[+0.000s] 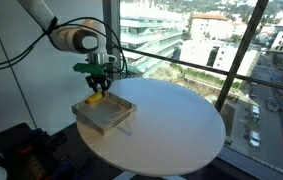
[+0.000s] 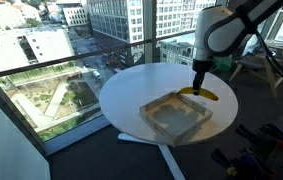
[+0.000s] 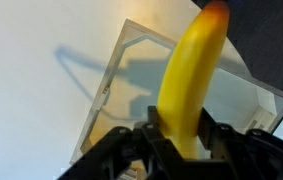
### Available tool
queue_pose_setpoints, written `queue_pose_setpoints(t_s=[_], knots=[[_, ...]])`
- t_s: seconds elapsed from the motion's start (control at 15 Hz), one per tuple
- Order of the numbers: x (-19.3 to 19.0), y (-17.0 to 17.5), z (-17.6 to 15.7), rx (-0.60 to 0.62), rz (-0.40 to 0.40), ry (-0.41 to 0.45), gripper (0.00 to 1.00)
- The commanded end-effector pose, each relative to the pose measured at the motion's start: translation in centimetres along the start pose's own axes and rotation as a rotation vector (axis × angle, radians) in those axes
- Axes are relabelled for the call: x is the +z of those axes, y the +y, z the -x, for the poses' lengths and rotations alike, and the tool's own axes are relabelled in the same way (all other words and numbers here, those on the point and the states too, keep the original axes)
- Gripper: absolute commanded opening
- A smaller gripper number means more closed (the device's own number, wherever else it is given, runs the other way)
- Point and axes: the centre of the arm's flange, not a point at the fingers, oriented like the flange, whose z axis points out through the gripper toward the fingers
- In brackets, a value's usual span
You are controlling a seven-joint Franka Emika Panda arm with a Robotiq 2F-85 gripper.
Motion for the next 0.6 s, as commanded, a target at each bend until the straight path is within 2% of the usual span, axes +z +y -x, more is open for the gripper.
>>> queue_pose_setpoints(t_s=[0.0, 0.53], knots=[[-1.8, 0.8, 1.8, 0.06, 0.004, 0.01, 0.16], [-2.7, 3.1, 3.7, 0.119, 0.009, 0.026, 0.16]])
